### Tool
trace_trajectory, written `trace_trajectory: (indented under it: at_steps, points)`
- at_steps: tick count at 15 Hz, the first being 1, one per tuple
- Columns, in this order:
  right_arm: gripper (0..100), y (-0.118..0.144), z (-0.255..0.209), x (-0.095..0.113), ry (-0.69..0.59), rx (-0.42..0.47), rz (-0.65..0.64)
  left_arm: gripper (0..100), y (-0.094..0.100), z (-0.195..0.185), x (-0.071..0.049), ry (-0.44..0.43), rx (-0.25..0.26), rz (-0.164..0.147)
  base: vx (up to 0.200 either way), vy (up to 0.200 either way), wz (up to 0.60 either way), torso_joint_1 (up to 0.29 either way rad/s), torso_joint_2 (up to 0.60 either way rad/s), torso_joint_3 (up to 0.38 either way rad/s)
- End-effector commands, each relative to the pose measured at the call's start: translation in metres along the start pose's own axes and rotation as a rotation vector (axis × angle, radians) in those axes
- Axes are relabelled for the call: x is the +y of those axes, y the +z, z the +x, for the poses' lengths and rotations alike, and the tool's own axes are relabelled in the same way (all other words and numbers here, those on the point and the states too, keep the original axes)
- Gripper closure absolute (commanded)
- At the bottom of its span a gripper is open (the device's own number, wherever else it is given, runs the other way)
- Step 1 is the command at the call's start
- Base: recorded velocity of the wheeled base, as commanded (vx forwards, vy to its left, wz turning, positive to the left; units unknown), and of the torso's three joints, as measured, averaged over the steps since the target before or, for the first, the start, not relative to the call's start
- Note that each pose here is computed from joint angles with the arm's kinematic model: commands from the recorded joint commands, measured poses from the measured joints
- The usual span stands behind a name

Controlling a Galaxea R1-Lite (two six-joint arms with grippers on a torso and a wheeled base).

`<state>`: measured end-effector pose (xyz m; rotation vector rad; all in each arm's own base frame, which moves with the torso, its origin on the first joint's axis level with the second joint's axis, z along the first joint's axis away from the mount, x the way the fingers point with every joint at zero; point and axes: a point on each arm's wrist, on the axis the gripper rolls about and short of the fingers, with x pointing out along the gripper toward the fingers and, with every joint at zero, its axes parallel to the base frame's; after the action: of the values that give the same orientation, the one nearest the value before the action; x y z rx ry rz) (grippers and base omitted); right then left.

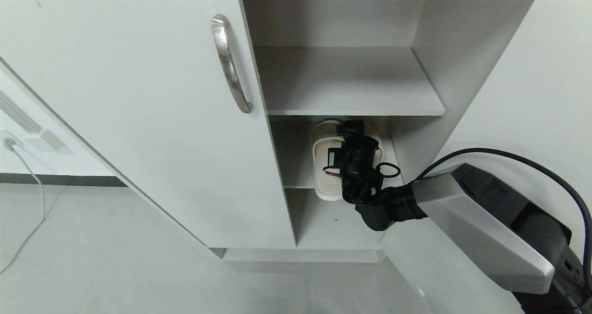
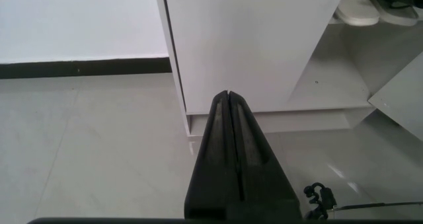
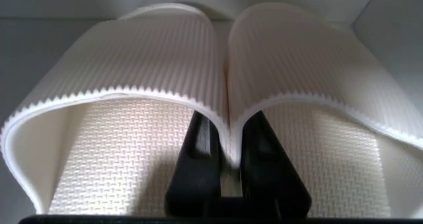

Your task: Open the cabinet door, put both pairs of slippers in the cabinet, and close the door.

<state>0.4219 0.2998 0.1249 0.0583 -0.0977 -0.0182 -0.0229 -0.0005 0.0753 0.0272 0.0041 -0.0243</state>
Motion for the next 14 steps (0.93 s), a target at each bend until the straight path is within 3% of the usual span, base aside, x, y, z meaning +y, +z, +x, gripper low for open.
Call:
trace_trajectory:
  at_steps: [1, 6, 7, 14]
  points:
    - [100, -0.001, 0.0, 0.0, -0.001, 0.002, -0.003, 100, 0.0, 0.0, 0.0, -0.002, 0.002, 0.0, 0.0, 0.0, 0.0, 0.0, 0.0, 0.0]
    - [100, -0.004, 0.003, -0.001, -0.007, 0.012, -0.01, 100, 0.0, 0.0, 0.0, 0.0, 0.002, 0.0, 0.0, 0.0, 0.0, 0.0, 0.0, 0.0]
    - [0, -0.005, 0.003, -0.001, -0.007, 0.015, -0.012, 100, 0.0, 0.0, 0.0, 0.0, 0.002, 0.0, 0.0, 0.0, 0.0, 0.0, 0.0, 0.0]
    - [0, 0.004, -0.019, -0.005, 0.009, 0.024, -0.016, 100, 0.0, 0.0, 0.0, 0.0, 0.002, 0.0, 0.0, 0.0, 0.0, 0.0, 0.0, 0.0]
